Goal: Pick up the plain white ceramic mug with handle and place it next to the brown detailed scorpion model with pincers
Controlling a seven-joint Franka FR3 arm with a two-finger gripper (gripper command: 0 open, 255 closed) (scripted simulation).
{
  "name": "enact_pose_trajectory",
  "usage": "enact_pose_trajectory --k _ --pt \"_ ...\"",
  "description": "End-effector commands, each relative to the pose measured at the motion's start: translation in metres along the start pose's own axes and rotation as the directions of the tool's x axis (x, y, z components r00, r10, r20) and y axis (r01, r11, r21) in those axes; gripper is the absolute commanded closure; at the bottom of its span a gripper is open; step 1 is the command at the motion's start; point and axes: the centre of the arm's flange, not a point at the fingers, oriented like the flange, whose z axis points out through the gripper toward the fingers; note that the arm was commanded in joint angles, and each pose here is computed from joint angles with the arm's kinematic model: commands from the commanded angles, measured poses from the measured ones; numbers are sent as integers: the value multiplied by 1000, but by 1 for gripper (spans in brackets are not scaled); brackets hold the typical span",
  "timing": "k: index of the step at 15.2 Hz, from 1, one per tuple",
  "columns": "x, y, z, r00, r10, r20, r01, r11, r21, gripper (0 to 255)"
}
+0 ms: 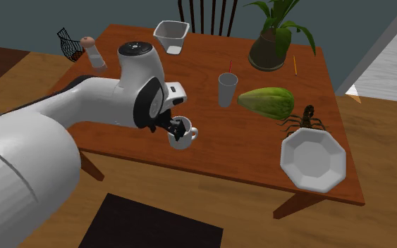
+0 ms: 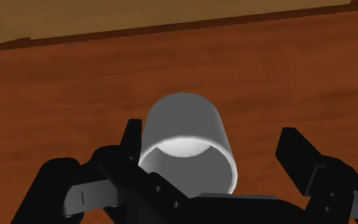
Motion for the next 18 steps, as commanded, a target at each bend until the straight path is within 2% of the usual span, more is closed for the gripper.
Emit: enact_pose_trajectory --k 1,6,14,18 --pt "18 -10 12 1000 2 -23 -2 1000 4 0" --pt "62 -35 42 997 7 -75 -6 1000 12 0" --pt "68 -37 84 997 7 -78 -6 1000 12 0" --pt "68 -37 84 997 7 -78 -6 1000 12 0"
